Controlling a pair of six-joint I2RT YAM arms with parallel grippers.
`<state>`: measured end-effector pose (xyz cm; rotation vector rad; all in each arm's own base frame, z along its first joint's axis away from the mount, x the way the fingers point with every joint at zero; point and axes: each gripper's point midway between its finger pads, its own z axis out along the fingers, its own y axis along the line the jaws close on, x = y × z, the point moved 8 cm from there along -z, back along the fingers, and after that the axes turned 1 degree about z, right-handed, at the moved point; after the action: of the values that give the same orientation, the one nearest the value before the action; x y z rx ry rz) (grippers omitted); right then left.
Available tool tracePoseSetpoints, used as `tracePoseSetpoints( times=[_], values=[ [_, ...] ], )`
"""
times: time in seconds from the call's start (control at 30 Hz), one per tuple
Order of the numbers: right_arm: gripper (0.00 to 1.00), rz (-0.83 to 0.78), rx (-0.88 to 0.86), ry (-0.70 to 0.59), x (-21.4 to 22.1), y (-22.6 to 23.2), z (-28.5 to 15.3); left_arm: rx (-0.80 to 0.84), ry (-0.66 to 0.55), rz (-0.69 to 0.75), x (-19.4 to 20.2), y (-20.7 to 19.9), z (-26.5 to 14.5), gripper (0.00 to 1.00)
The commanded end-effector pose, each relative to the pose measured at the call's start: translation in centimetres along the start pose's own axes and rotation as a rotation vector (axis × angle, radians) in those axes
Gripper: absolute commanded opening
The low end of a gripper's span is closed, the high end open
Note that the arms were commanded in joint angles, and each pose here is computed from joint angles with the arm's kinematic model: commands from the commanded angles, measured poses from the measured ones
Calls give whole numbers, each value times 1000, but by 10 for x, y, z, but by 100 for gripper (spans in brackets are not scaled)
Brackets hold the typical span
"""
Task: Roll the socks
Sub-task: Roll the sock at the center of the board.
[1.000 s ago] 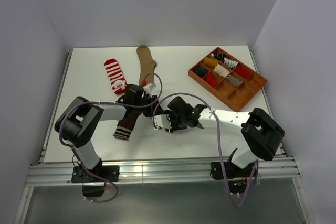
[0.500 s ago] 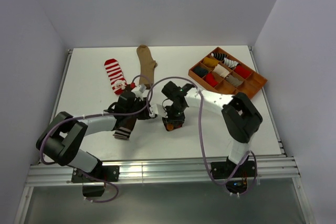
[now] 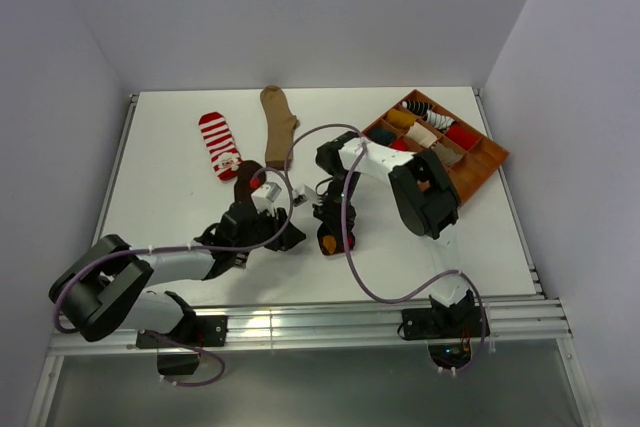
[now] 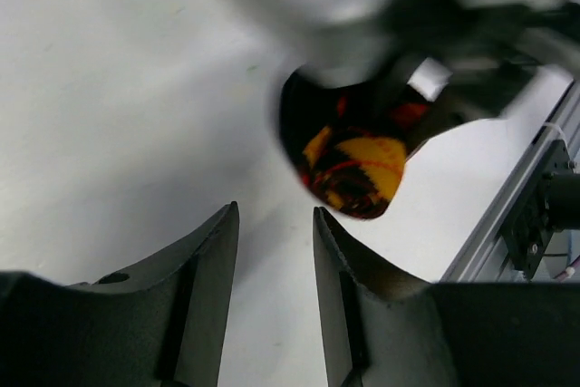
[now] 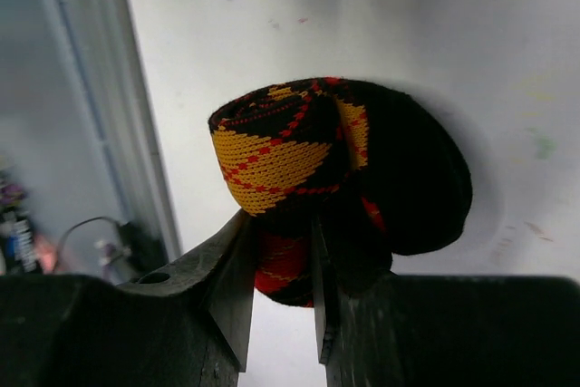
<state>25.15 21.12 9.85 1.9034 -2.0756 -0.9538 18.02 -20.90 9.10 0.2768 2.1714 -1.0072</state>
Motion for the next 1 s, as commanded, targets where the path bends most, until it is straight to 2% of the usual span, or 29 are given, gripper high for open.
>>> tracePoseSetpoints(
  times=[0.0,0.17,0.4,0.97],
  values=[
    [25,69,-84,133,20,-7,20,37,-149,137,-24,-25,4,45],
    [25,86,-85,124,19,-14,23,16,-124,202,-21,-33,11,52],
    [25,104,-63,115,20,-19,27,120,-38,268,-10,-60,25,59],
    [25,135,-27,94,23,-26,30,222,128,316,13,-76,53,58]
  ],
)
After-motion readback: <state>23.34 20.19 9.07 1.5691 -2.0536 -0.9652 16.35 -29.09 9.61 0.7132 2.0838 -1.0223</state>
